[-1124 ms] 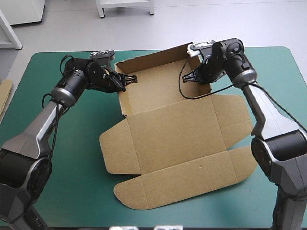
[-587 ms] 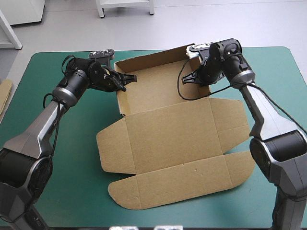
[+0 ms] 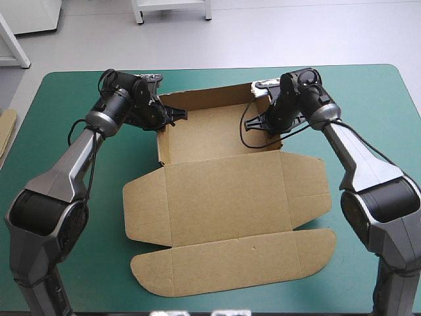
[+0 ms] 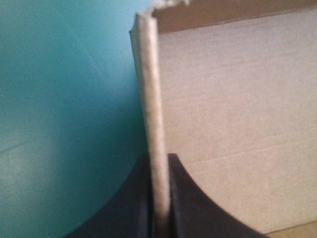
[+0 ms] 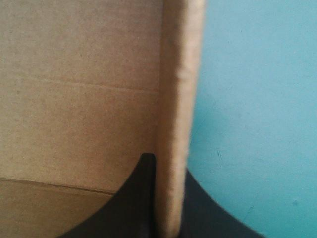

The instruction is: Fold the box

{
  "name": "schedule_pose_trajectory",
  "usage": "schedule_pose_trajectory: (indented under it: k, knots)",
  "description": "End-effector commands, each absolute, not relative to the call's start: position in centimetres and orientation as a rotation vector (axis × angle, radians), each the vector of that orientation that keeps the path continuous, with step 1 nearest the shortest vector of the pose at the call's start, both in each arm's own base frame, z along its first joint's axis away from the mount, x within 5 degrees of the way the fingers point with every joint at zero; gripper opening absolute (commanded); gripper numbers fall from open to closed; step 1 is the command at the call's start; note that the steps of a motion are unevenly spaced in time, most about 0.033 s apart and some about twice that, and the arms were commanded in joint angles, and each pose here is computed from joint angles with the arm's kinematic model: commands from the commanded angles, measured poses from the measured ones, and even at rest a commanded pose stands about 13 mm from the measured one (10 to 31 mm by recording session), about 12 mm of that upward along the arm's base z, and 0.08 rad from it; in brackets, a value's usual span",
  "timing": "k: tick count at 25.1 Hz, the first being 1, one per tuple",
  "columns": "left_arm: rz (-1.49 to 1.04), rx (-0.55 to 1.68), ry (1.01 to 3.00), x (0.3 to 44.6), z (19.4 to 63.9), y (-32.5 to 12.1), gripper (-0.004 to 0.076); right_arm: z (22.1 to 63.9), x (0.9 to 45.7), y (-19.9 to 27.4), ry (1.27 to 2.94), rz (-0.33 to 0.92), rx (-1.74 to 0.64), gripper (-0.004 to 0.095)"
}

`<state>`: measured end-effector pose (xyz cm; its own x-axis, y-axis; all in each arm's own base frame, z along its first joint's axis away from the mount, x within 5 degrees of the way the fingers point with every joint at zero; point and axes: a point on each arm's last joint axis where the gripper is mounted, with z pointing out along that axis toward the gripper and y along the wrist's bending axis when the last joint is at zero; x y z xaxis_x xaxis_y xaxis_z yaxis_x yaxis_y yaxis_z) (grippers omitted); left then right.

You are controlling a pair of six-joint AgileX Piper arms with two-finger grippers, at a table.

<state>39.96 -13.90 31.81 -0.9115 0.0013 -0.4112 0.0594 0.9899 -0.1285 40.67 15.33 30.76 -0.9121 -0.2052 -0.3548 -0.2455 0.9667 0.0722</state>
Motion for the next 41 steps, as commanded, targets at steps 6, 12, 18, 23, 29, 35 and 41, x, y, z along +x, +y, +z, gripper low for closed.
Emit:
schedule_pose_trajectory:
  k: [6, 12, 18, 23, 29, 35, 41]
  knots:
    - [-0.184, 0.082, 2.627, 40.1, 33.6, -14.0, -0.0008, 33.2, 39.4, 14.9, 2.72, 0.143, -0.363, 0.0001]
    - [-0.176, 0.086, 2.647, 40.6, 32.5, -14.2, -0.0008, 32.7, 39.5, 14.9, 2.732, 0.139, -0.364, 0.0001]
    - [-0.171, 0.094, 2.667, 41.0, 31.6, -14.3, -0.0008, 31.0, 40.2, 15.2, 2.772, 0.132, -0.368, 0.0001]
    - [-0.158, 0.104, 2.698, 41.4, 30.6, -14.5, -0.0008, 28.9, 41.1, 15.5, 2.819, 0.113, -0.388, 0.0001]
    - [-0.153, 0.117, 2.704, 41.5, 30.3, -14.5, -0.0008, 29.0, 41.4, 15.6, 2.782, 0.122, -0.386, 0.0]
    - [-0.156, 0.14, 2.676, 41.6, 30.6, -14.6, 0.0277, 30.1, 41.7, 15.7, 2.723, 0.126, -0.419, 0.0233]
    - [-0.168, 0.137, 2.642, 41.8, 31.5, -14.6, 0.0547, 31.5, 41.9, 15.7, 2.687, 0.127, -0.392, 0.062]
